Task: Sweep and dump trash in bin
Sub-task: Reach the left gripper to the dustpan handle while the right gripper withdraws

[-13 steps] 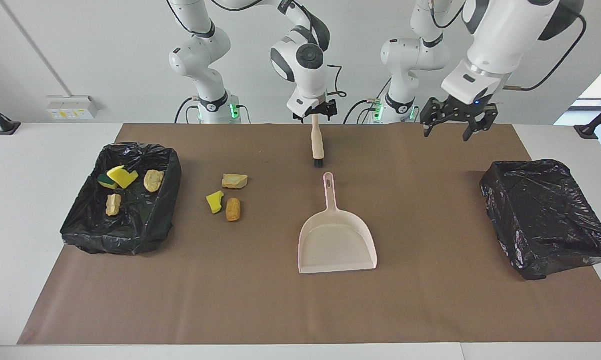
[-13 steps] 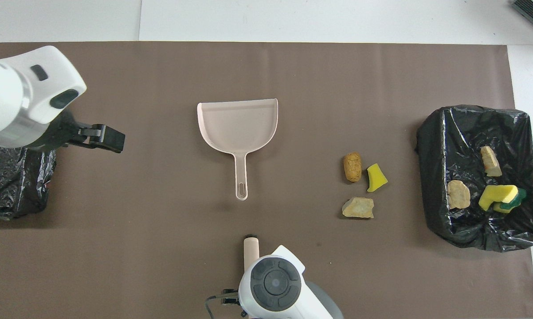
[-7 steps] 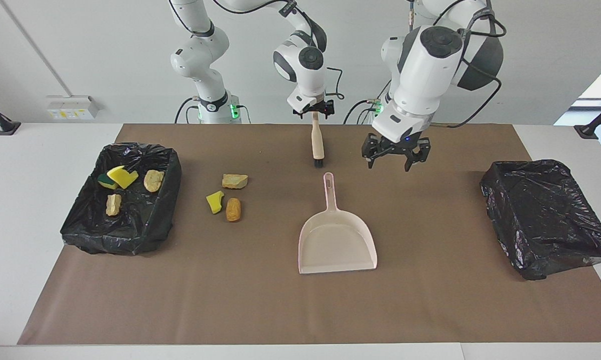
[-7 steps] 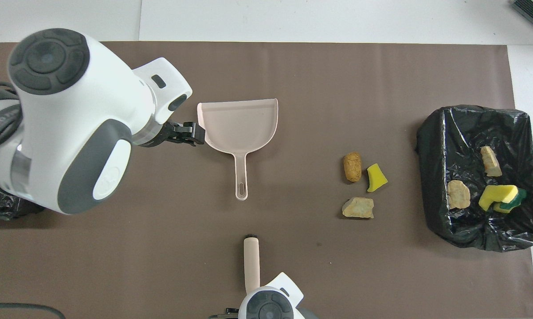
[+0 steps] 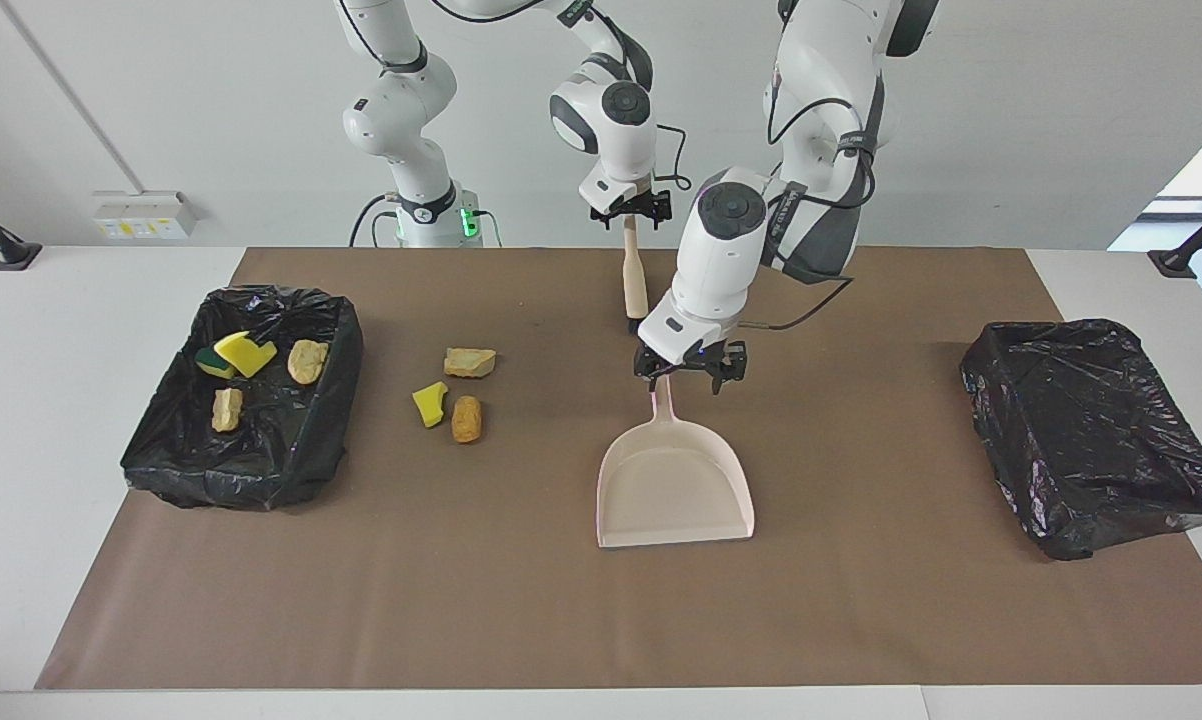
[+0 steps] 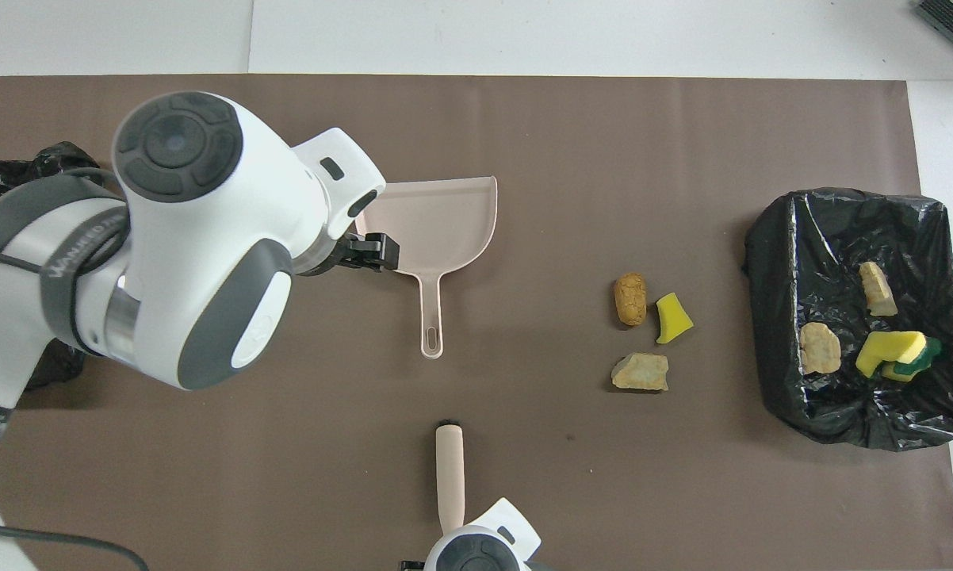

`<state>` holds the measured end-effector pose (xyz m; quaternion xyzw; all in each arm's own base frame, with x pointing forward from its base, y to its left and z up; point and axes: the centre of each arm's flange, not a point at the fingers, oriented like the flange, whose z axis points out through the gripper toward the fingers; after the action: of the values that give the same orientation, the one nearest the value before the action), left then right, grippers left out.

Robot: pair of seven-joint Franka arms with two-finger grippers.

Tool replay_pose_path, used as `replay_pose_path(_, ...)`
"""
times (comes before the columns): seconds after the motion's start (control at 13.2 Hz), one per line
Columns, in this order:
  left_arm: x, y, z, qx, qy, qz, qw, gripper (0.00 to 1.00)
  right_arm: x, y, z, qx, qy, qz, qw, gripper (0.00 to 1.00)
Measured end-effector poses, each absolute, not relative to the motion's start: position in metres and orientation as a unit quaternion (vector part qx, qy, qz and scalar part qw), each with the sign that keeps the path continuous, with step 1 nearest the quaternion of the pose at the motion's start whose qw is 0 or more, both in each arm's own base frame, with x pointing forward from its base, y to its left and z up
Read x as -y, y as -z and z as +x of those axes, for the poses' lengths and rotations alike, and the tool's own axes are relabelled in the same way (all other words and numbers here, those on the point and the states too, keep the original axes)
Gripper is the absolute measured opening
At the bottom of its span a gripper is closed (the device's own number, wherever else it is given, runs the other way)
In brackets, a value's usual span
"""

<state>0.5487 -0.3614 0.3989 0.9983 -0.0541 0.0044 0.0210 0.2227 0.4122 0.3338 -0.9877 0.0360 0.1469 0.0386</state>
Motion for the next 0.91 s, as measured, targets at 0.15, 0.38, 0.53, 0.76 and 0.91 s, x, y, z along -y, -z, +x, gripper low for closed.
replay_pose_path(0.15,0.363,-0.379,0.543,0.057,-0.007,0.998,0.023,1.0,-0.41,-0.329,0.222,-0.038,-0.14,-0.989,0.043,0.7)
replay_pose_path(0.38,0.363,-0.369,0.539,0.059,-0.006,0.998,0.022,1.0,-0.41,-0.328,0.223,-0.04,-0.136,-0.989,0.046,0.46)
replay_pose_path(0.53,0.363,-0.365,0.538,0.059,-0.005,0.998,0.022,1.0,-0.41,-0.328,0.223,-0.04,-0.135,-0.989,0.047,0.26)
replay_pose_path(0.76,0.364,-0.361,0.541,0.057,-0.017,0.998,0.029,1.0,-0.41,-0.329,0.225,-0.041,-0.135,-0.989,0.049,0.26)
replay_pose_path(0.91,0.365,-0.358,0.541,0.057,-0.017,0.998,0.029,1.0,-0.408,-0.334,0.226,-0.04,-0.149,-0.987,0.036,0.26)
